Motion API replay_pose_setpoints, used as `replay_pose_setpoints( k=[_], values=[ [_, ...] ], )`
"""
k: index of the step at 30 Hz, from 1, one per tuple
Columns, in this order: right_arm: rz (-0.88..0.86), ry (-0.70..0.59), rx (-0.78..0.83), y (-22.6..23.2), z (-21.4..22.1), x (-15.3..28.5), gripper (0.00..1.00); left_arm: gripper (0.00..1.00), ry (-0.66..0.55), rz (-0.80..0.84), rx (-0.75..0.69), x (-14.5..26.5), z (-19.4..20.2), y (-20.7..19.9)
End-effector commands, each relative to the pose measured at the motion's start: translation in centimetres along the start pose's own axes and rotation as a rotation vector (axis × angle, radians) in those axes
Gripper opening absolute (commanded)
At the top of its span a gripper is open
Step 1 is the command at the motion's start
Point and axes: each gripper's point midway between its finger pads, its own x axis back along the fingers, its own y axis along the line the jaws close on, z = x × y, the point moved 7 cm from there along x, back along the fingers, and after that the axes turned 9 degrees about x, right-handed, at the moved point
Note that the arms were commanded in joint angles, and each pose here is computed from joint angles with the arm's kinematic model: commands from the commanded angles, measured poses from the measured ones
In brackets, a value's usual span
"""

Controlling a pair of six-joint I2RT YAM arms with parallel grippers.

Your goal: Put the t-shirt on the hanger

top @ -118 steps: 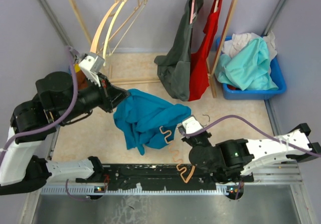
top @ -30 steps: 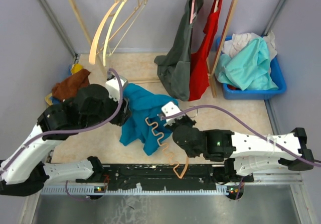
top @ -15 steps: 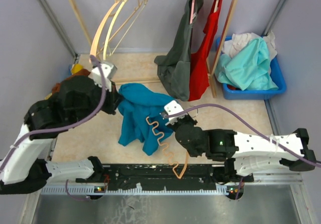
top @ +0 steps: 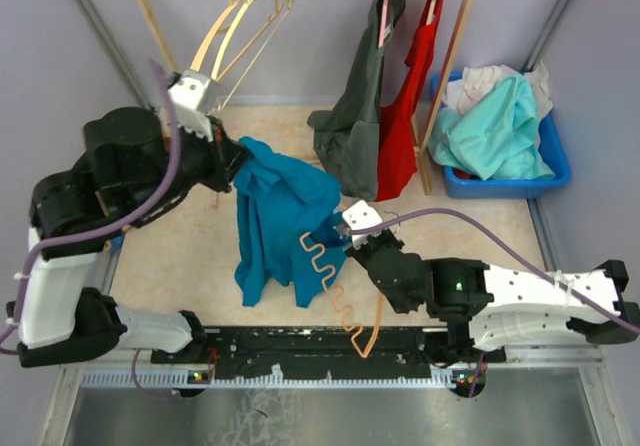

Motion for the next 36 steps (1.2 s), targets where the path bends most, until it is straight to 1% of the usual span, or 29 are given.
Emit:
replay_pose_setpoints(
  k=[1, 7, 10, 12, 15, 18, 23, 28, 31, 33, 36],
  values=[
    [-0.001, -0.078, -0.098, -1.6, -1.4, 0.6, 0.00, 0.00, 0.055, -0.065, -0.062, -1.6, 0.8, 0.2],
    [-0.015, -0.155, -0.139, -2.6, -2.1, 1.4, 0.00, 0.00, 0.082, -0.200, -0.086, -2.0, 1.8, 1.8],
    [-0.019, -0.171, -0.145, -2.7, -2.3, 1.5, 0.00, 0.09, 0.090, -0.261, -0.097, -1.8, 2.1, 2.5],
    [-0.012, -0.165, -0.134, -2.6, -2.4, 1.3, 0.00, 0.15, 0.088, -0.246, -0.087, -1.5, 2.0, 2.4],
    [0.003, -0.145, -0.109, -2.2, -2.3, 1.0, 0.00, 0.29, 0.063, -0.209, -0.061, -0.8, 1.6, 2.2],
    [0.009, -0.133, -0.097, -1.8, -2.3, 0.8, 0.00, 0.31, 0.029, -0.188, -0.045, 0.2, 1.0, 2.3],
    [0.009, -0.130, -0.101, -1.8, -2.5, 0.7, 0.00, 0.39, 0.009, -0.204, -0.049, 0.9, 0.7, 2.8],
    [0.014, -0.119, -0.100, -1.7, -2.9, 0.7, 0.00, 0.40, -0.011, -0.180, -0.022, 2.4, 0.6, 3.2],
    [0.026, -0.102, -0.084, -1.5, -3.0, 0.4, 0.00, 0.39, 0.041, -0.152, -0.008, 2.3, 1.6, 2.9],
    [0.036, -0.081, -0.076, -1.4, -3.1, 0.1, 0.00, 0.36, 0.084, -0.139, 0.004, 2.2, 2.7, 2.8],
    [0.041, -0.059, -0.081, -1.2, -3.3, -0.5, 0.00, 0.35, 0.129, -0.126, 0.036, 2.4, 4.6, 3.1]
  ],
)
